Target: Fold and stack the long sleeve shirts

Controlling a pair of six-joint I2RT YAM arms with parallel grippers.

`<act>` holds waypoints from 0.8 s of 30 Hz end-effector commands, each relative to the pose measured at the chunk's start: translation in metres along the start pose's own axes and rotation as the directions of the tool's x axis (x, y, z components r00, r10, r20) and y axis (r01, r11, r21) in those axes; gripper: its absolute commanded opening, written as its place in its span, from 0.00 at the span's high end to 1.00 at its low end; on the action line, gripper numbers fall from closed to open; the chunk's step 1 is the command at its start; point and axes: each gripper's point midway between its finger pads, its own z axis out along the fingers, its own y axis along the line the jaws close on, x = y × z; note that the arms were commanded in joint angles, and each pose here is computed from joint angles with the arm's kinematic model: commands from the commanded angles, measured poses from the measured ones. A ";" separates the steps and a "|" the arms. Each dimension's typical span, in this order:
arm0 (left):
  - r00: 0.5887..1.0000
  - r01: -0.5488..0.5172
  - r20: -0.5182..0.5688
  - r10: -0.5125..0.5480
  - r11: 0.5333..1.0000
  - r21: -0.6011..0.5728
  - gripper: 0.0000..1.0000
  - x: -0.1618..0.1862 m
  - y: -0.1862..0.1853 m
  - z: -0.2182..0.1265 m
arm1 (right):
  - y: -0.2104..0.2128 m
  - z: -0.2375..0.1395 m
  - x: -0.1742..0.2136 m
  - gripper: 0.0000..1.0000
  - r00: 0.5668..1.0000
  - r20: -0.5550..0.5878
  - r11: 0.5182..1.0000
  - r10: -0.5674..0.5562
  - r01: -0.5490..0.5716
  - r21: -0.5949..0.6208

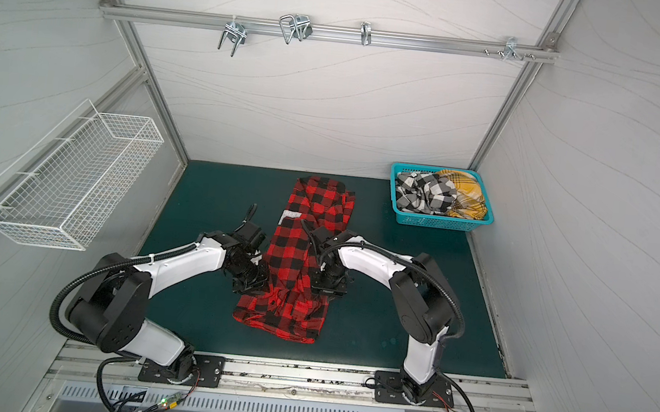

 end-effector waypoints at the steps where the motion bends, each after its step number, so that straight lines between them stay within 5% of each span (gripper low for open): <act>1: 0.998 -0.042 0.050 0.040 0.998 0.041 0.79 -0.006 -0.020 -0.022 | 0.009 -0.012 0.012 0.58 1.000 -0.001 1.000 -0.029 0.029 -0.010; 7: 0.999 -0.025 0.035 0.022 0.997 0.075 0.79 -0.003 -0.023 -0.016 | 0.037 0.020 0.020 0.75 0.997 -0.047 0.997 -0.064 0.062 -0.037; 15: 0.999 0.020 -0.039 -0.019 0.999 0.026 0.80 0.006 0.001 0.020 | 0.055 0.066 0.028 0.78 0.987 -0.139 0.996 -0.077 0.071 -0.046; 20: 0.999 0.011 -0.052 -0.011 1.000 -0.005 0.81 0.008 0.004 0.018 | 0.055 0.023 0.023 0.55 0.995 -0.033 0.994 -0.099 0.097 -0.044; 24: 0.999 -0.028 0.037 0.029 0.999 -0.019 0.72 0.001 -0.003 -0.014 | 0.042 -0.030 0.018 0.38 0.989 0.103 0.993 -0.110 0.114 -0.026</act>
